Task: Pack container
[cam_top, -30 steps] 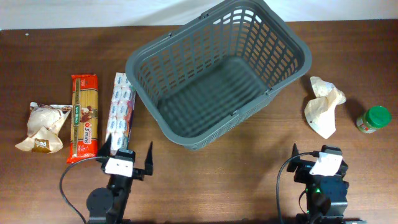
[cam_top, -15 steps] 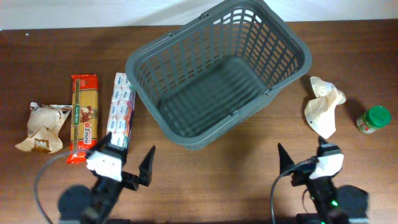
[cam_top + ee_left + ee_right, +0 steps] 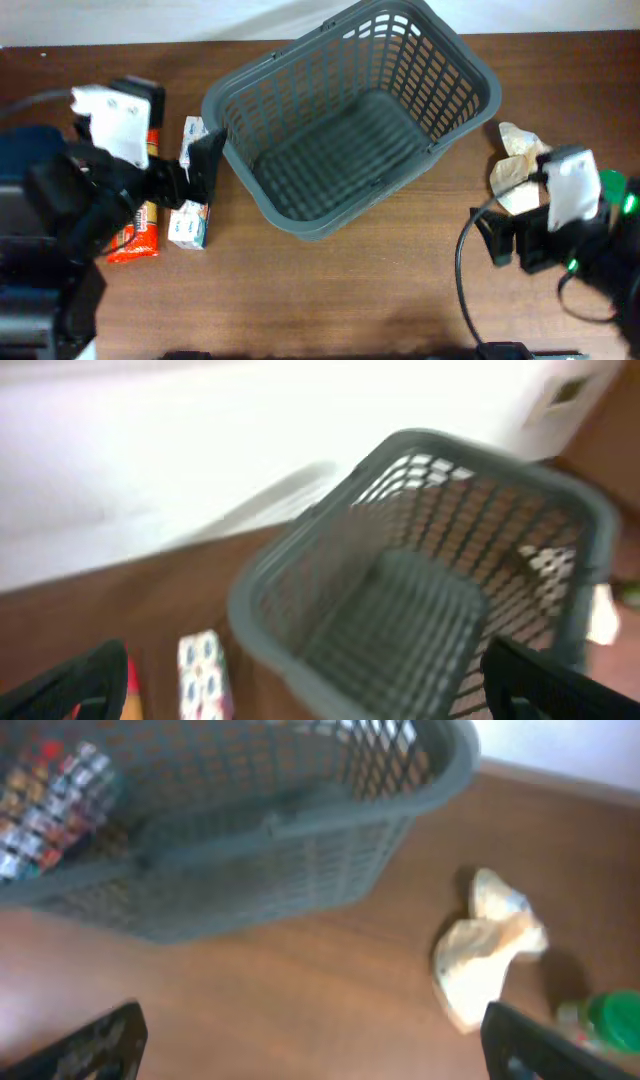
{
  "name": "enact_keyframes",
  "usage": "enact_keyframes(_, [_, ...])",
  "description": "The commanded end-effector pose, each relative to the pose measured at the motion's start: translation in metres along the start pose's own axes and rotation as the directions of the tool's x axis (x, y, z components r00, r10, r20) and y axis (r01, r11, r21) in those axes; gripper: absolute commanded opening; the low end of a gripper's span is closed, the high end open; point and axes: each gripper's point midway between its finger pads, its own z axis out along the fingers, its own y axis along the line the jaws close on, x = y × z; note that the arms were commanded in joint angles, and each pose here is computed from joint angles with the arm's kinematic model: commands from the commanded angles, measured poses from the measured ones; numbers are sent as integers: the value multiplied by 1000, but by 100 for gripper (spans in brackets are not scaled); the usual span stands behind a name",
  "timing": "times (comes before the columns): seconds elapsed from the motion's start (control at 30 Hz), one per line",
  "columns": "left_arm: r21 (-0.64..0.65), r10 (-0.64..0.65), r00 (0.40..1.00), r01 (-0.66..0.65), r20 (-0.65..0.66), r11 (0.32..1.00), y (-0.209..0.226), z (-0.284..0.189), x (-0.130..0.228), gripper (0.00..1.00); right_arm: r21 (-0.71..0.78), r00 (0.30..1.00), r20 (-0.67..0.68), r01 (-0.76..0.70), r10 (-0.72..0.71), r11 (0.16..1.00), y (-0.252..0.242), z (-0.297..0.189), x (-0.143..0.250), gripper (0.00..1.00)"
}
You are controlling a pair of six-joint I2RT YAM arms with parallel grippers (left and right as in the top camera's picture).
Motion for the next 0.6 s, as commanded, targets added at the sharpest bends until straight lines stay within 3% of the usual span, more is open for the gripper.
enact_keyframes(0.0, [156, 48, 993, -64, 106, 986, -33, -24, -37, 99, -143, 998, 43, -31, 37, 989, 21, -23, -48, 99])
enact_keyframes(0.13, [258, 57, 987, -95, 151, 962, -54, -38, -46, 100, -253, 998, 32, -41, 51, 967, 36, -33, -70, 99])
enact_keyframes(0.17, [264, 57, 987, -96, 152, 960, -55, -39, -46, 80, -261, 998, 34, -42, 52, 965, 36, -32, -75, 96])
enact_keyframes(0.2, [263, 56, 987, -94, 149, 960, -55, -39, -45, 37, -261, 998, 32, -51, 61, 964, 35, -30, -79, 80])
enact_keyframes(0.23, [255, 52, 989, -87, 140, 963, -54, -38, -43, 5, -260, 996, 27, -70, 80, 963, 33, -28, -82, 64])
enact_keyframes(0.3, [221, 11, 996, -32, 93, 975, -46, -34, -36, 2, -243, 989, 6, -141, 147, 960, 27, -20, -87, 42])
enact_keyframes(0.4, [214, -21, 1000, 16, 22, 977, -43, -28, -21, 2, -175, 972, -16, -234, 235, 956, 10, -4, -94, 31])
enact_keyframes(0.53, [238, -11, 996, 30, -83, 971, -52, -23, 3, 2, -126, 962, -52, -274, 270, 953, -6, 23, -100, 6])
enact_keyframes(0.57, [237, 1, 993, 27, -116, 971, -54, -21, 10, 2, -119, 957, -67, -288, 282, 950, -10, 30, -100, 4])
